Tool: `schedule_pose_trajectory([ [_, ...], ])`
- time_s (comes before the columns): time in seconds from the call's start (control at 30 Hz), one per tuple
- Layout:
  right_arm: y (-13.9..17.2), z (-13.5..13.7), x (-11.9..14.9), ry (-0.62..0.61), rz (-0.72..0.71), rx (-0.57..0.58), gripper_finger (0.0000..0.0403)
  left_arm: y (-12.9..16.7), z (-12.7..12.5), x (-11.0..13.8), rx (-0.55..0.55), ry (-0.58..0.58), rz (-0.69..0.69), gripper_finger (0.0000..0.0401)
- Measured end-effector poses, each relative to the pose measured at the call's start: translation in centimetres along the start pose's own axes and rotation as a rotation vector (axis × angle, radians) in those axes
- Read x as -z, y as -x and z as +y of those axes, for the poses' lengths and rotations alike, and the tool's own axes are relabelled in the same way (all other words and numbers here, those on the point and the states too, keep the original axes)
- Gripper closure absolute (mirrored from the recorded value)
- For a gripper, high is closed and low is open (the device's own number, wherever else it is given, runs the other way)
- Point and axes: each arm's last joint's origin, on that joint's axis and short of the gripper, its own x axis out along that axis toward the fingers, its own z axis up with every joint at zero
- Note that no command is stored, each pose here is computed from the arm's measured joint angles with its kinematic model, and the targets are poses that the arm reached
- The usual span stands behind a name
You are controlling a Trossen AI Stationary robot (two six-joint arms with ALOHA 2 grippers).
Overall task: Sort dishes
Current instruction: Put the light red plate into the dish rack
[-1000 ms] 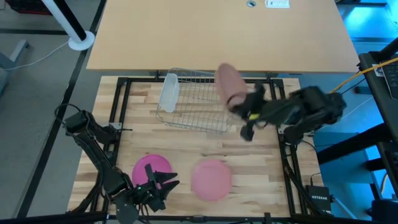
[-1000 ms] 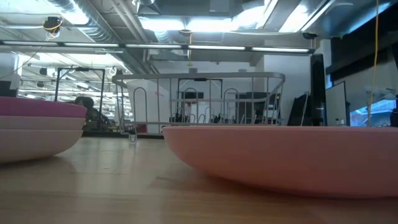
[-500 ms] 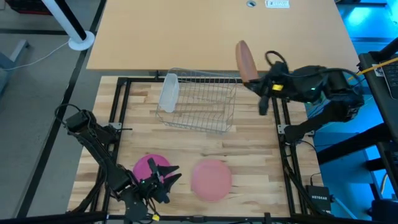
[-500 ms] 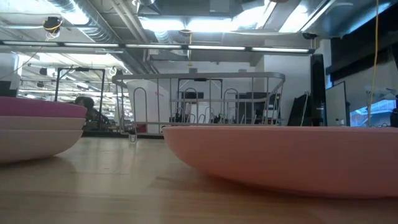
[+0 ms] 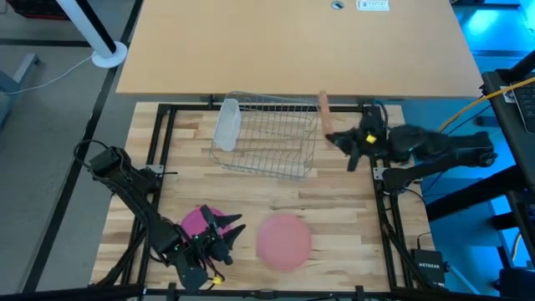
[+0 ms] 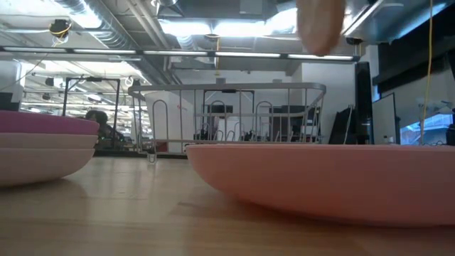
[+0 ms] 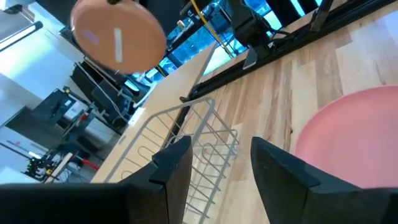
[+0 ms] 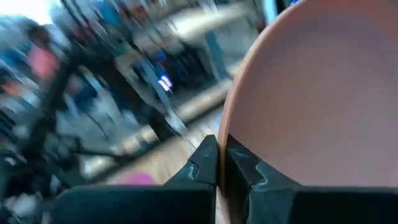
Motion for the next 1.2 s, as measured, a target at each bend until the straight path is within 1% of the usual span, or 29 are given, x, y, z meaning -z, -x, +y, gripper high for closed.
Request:
schedule_pose_trajectory([
  [0.1,-1.1,-0.5,2.1,-0.067,-0.184,-0.086,0.0394,-0.1,0.0,0.0,-0.002,0.003,0.001,0.0246],
  [0.13,-1.4,-0.7,2.9,-0.094,-0.218,-0.104,0.0394,-0.1,0.0,0.0,-0.001,0.009,0.001,0.0246],
  [0.23,-2.5,-1.7,6.0,-0.172,-0.232,-0.11,0.0394,-0.1,0.0,0.0,-0.002,0.032,0.001,0.0246],
  [0.33,-3.4,-2.7,8.8,-0.219,-0.219,-0.087,0.0394,-0.1,0.0,0.0,-0.001,0.033,0.001,0.0246],
  [0.43,-3.8,-3.3,10.3,-0.297,-0.266,-0.081,0.0394,-0.1,0.0,0.0,-0.002,0.035,0.002,0.0246],
  [0.5,-4.2,-3.7,11.4,-0.297,-0.264,-0.062,0.0394,-0.2,0.0,0.0,-0.004,0.036,0.002,0.0246],
  [0.63,-4.6,-3.7,11.9,-0.32,-0.298,-0.075,0.0394,-0.3,0.1,0.0,-0.007,0.037,0.005,0.0246],
  [0.77,-5.5,-3.9,13.1,-0.293,-0.256,-0.024,0.0394,-0.5,0.1,0.0,-0.01,0.038,0.008,0.0246],
  [0.87,-6.1,-3.9,13.8,-0.311,-0.237,0.001,0.0394,-0.6,0.1,0.0,-0.013,0.037,0.011,0.0246],
  [0.97,-6.8,-4.1,14.7,-0.3,-0.209,0.036,0.0394,-0.7,0.2,0.0,-0.016,0.038,0.012,0.0246],
  [1.2,-7.6,-4.0,15.4,-0.324,-0.221,0.051,0.0394,-0.7,0.2,0.0,-0.016,0.039,0.013,0.0246],
])
